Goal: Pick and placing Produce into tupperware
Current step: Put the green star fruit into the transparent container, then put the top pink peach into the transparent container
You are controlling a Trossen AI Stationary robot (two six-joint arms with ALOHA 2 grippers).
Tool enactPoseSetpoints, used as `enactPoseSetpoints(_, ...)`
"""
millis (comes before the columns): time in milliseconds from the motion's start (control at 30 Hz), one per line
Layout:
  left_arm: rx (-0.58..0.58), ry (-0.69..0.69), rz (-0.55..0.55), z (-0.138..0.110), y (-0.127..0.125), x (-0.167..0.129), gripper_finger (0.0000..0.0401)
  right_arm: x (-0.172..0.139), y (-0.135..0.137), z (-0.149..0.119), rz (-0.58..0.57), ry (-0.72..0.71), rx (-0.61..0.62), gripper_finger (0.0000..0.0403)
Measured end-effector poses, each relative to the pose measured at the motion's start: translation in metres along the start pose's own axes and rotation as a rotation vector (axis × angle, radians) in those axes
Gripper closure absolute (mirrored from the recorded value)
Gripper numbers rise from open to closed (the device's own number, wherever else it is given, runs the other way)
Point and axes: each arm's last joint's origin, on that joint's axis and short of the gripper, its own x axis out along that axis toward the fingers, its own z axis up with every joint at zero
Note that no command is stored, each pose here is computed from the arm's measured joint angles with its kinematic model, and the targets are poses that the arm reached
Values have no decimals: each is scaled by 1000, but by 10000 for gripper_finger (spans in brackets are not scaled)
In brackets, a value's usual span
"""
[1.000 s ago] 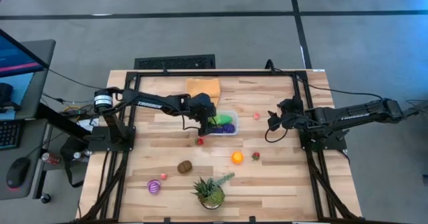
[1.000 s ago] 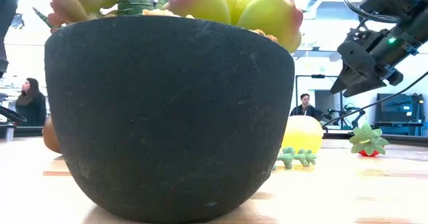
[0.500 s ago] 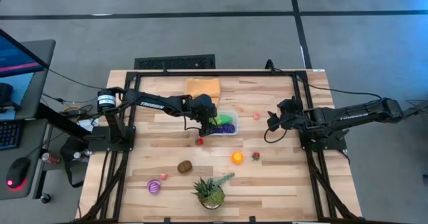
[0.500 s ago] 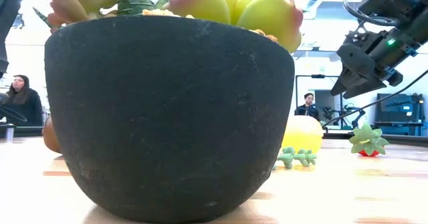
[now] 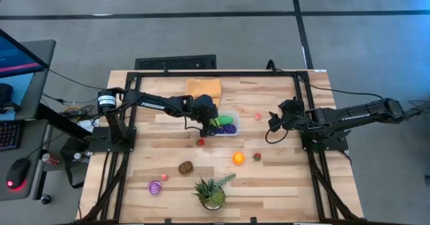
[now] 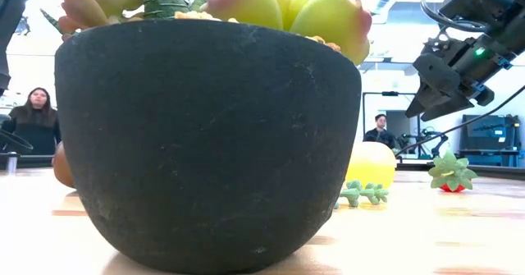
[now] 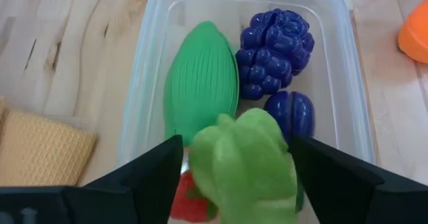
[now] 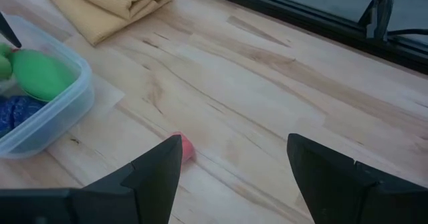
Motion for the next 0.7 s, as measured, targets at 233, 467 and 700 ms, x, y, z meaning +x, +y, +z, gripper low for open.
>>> enactPoseSetpoints(233, 43, 39, -8, 6, -1, -5, 88, 0, 0, 0, 0, 0, 0, 138)
enactPoseSetpoints(467, 141, 117, -19, 50, -7, -48, 81, 0, 0, 0, 0, 0, 0, 138)
enactPoseSetpoints(700, 113, 391, 23, 69, -17, -103, 81, 0, 0, 0, 4, 6, -1, 138)
